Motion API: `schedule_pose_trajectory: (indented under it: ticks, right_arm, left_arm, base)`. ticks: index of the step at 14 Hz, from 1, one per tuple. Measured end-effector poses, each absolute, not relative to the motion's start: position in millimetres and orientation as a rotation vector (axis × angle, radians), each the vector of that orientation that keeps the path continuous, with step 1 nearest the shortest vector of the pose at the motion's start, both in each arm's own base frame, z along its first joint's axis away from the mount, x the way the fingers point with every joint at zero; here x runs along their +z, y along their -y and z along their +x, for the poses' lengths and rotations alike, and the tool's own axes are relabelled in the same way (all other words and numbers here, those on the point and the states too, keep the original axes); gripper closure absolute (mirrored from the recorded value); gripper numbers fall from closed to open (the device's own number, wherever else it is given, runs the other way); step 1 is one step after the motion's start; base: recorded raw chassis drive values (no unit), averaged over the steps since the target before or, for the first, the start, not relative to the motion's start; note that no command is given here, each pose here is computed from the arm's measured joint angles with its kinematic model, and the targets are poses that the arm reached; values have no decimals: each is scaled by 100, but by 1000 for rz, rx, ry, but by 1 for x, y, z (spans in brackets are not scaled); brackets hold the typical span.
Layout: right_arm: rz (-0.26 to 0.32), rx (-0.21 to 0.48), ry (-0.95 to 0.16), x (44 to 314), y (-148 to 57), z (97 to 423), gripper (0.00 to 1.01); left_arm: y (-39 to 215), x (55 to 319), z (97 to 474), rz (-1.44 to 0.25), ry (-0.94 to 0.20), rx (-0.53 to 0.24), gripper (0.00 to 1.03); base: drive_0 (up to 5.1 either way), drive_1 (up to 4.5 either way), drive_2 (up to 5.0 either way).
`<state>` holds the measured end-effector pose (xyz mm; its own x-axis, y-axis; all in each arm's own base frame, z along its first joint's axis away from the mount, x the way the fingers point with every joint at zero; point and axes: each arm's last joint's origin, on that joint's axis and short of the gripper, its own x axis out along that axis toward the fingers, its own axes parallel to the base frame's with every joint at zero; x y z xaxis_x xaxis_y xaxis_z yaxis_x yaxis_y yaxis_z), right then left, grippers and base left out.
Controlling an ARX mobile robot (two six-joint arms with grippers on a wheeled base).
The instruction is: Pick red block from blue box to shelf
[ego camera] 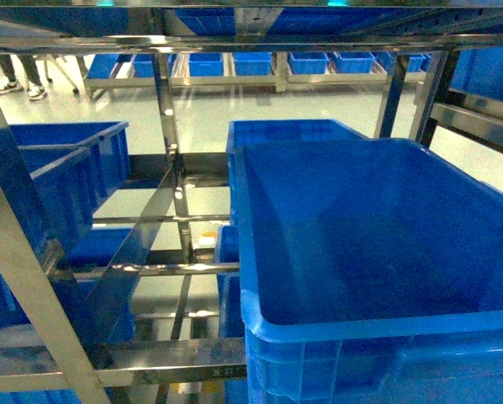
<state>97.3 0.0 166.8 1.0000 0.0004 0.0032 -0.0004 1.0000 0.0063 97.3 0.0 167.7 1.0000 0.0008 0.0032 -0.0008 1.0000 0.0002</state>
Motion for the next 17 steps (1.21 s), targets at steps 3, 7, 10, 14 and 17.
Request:
schedule_pose_trajectory:
  ticks: [3,7,10,14,17]
  right_arm:
    - [6,0,3,167,0,97,73]
    - [6,0,3,167,0,97,73]
    - [6,0,3,167,0,97,73]
    - [6,0,3,167,0,97,73]
    - [6,0,3,167,0,97,73]
  left_arm:
    - [0,168,97,0,3,1,5]
    - [0,168,97,0,3,0,5]
    - [0,168,97,0,3,0,5]
    - [0,168,97,0,3,1,5]
    - [0,168,97,0,3,0,5]
  base:
    - [-5,419,-429]
    - [0,0,0]
    - [0,0,0]
    - [0,0,0]
    - [0,0,0]
